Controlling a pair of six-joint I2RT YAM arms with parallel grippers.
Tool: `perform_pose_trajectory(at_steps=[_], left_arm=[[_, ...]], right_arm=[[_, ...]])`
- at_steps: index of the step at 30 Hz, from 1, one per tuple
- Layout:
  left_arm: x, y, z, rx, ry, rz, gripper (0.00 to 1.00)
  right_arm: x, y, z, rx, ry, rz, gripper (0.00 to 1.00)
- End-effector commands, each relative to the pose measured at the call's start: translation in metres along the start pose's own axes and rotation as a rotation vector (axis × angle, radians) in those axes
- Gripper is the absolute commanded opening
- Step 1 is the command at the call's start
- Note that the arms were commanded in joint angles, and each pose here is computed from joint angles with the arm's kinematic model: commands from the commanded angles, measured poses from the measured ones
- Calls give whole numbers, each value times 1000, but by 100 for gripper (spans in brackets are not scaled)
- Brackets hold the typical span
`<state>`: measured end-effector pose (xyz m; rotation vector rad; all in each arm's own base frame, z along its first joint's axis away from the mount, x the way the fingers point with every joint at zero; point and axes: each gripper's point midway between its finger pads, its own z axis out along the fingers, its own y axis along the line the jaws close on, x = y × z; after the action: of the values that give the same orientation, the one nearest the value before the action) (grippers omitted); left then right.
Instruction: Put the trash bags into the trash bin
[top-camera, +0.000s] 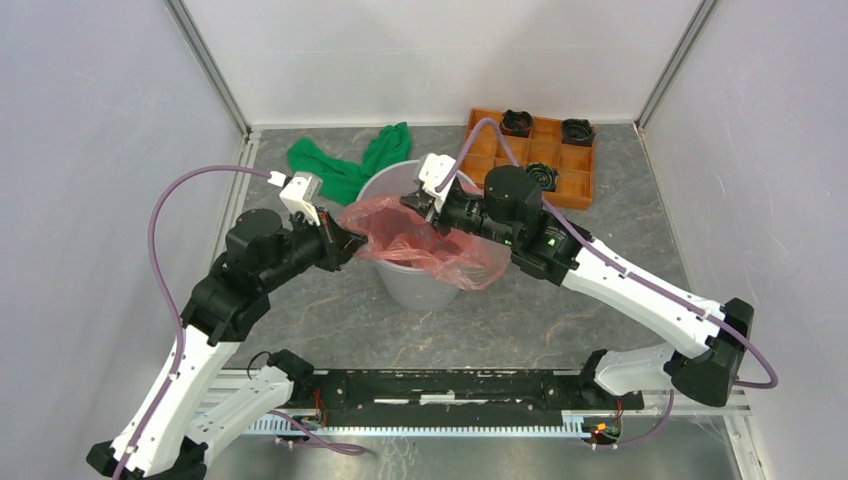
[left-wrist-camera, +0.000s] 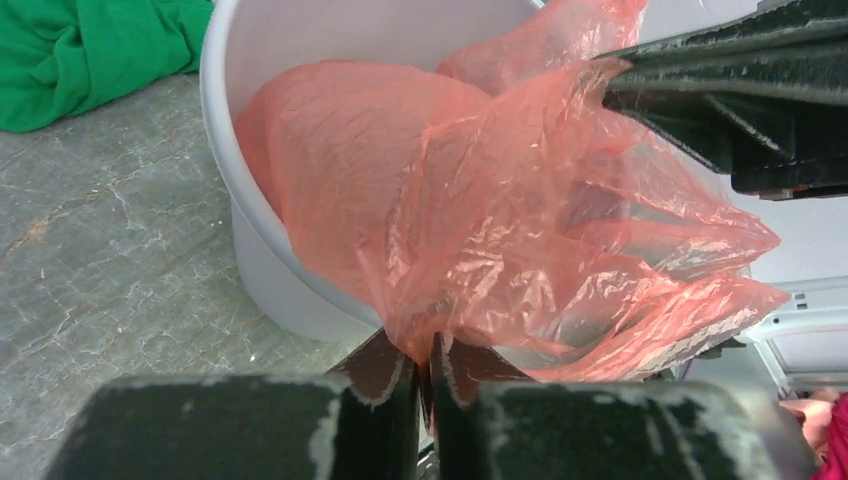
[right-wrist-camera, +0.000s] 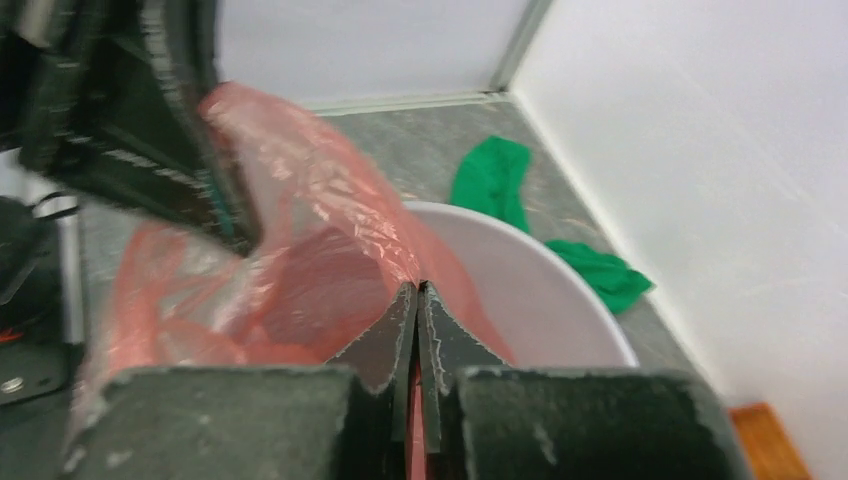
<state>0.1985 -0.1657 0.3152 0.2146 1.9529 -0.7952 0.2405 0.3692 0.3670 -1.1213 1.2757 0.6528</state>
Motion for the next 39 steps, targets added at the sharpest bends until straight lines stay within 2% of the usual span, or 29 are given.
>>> perform_pose_trajectory(at_steps=[1,4,7,11,14,17,21,26,32,39], left_arm=[[-8,9,-2,-52,-36,11,20],[-2,26,-5,-156,-23,-37,45],[-2,29,-11,-193,-21,-77,61],[-20,36,-16,-266,-77,-115,70],[-28,46,-14,-347,-91,-154,73],[-29,54,-8,-395,-86,-173,68],[-19,67,-1,-453,-72,-189,42],[2,79,7,-478,-42,-204,29],[18,84,7,-479,-33,-235,26],[35,91,14,-489,-10,-254,21]], right_arm=[[-22,-48,3,249,-41,16,1],[-17,-66,8,317,20,-50,1],[-16,-66,18,273,47,-138,1],[-11,-81,25,309,89,-199,1],[-5,-87,33,294,125,-254,1],[-2,-100,42,300,135,-264,1],[9,-123,52,307,164,-252,1],[27,-131,64,221,178,-254,2],[48,-142,75,193,203,-240,8],[71,-159,90,217,206,-143,14]])
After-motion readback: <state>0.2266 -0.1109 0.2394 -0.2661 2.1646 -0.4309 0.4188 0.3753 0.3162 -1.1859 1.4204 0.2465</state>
